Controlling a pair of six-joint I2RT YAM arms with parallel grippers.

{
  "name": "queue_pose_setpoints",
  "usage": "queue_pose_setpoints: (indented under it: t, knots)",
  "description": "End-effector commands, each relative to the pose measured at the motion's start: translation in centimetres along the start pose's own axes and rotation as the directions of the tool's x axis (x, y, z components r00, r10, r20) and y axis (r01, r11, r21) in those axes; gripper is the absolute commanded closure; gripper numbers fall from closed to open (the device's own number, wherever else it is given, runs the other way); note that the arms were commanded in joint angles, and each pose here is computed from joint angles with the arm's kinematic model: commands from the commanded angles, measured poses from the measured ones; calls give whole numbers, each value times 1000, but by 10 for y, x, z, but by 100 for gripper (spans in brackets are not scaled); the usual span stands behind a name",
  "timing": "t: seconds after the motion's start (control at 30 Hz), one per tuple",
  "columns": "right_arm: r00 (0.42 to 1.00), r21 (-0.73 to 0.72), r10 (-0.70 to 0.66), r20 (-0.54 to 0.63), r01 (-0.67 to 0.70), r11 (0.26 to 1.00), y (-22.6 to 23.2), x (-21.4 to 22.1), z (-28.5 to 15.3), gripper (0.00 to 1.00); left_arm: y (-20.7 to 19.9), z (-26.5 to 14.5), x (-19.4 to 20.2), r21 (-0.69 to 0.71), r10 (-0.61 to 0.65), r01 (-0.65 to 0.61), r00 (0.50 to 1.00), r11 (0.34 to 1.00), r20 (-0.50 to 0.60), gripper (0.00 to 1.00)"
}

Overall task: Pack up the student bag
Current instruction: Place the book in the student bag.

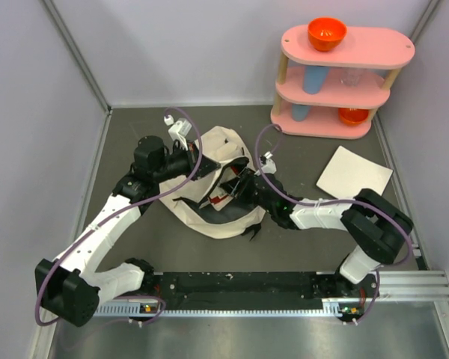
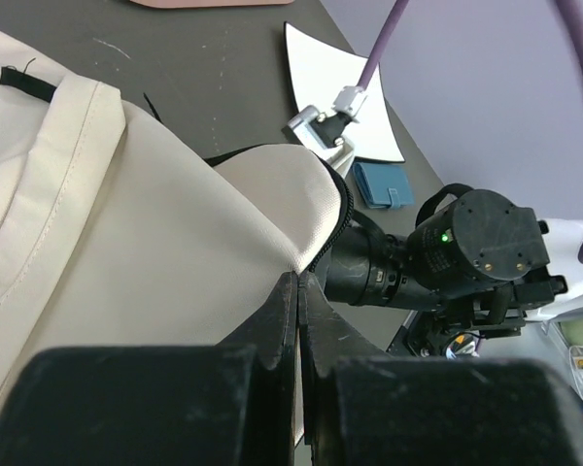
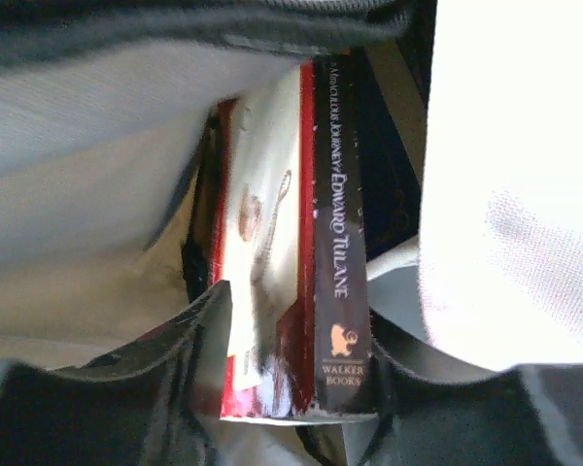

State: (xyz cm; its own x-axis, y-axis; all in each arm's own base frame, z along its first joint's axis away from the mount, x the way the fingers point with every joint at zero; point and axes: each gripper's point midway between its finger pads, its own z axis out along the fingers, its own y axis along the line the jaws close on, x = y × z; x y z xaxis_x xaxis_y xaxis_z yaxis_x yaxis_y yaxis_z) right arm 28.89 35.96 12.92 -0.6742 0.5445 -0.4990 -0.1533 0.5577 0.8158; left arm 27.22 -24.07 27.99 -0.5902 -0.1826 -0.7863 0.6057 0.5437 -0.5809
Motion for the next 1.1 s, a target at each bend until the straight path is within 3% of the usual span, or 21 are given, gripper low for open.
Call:
queue_pose_setpoints:
  t: [0.0,0.07,0.13,0.23,0.33,0.37,0.4,0.47,0.67,0.8,0.83,0.87,1.0,1.07]
  knots:
    - [999,-36,2,-41,-3,999,7,9,6,66,-26,-4,-24,92,70,-78,994,993,86,100]
    - [999,-45,9,-46,-11,999,14,9,16,83,-27,-6,-24,90,69,-77,994,993,88,100]
    - [999,-56,-5,-35,3,998,29,2,29,83,-27,-7,-25,88,70,-78,993,993,97,100]
    - [999,-48,-1,-45,-1,999,35,3,53,72,-26,-7,-25,85,67,-76,993,994,97,100]
    - [996,-27,6,-86,-8,1000,26,13,54,53,-27,-7,-24,90,67,-75,994,993,90,100]
    - [996,-13,12,-90,-14,1000,21,15,50,41,-26,-7,-23,88,65,-73,994,993,86,100]
    - [995,5,13,-96,-12,1000,11,18,40,38,-25,-7,-23,83,69,-76,994,994,87,100]
    - [996,44,17,-90,-13,999,-3,18,30,33,-24,-8,-21,78,71,-78,994,994,88,100]
    - [993,58,27,-114,-21,998,-12,22,8,35,-23,-3,-20,88,67,-74,995,993,80,100]
    - [993,53,32,-112,-26,998,-10,22,8,48,-23,-4,-20,89,67,-74,995,993,79,100]
    - [993,57,36,-116,-30,998,-12,23,10,69,-22,-3,-19,87,68,-75,995,993,79,100]
    - [993,57,37,-116,-30,998,-11,23,12,76,-22,-4,-19,88,67,-74,995,993,77,100]
    - [994,16,44,-101,-42,999,5,14,27,93,-23,-5,-18,87,69,-76,995,993,76,100]
    - [995,-1,60,-86,-60,998,13,6,33,97,-23,-6,-16,88,66,-72,995,994,70,100]
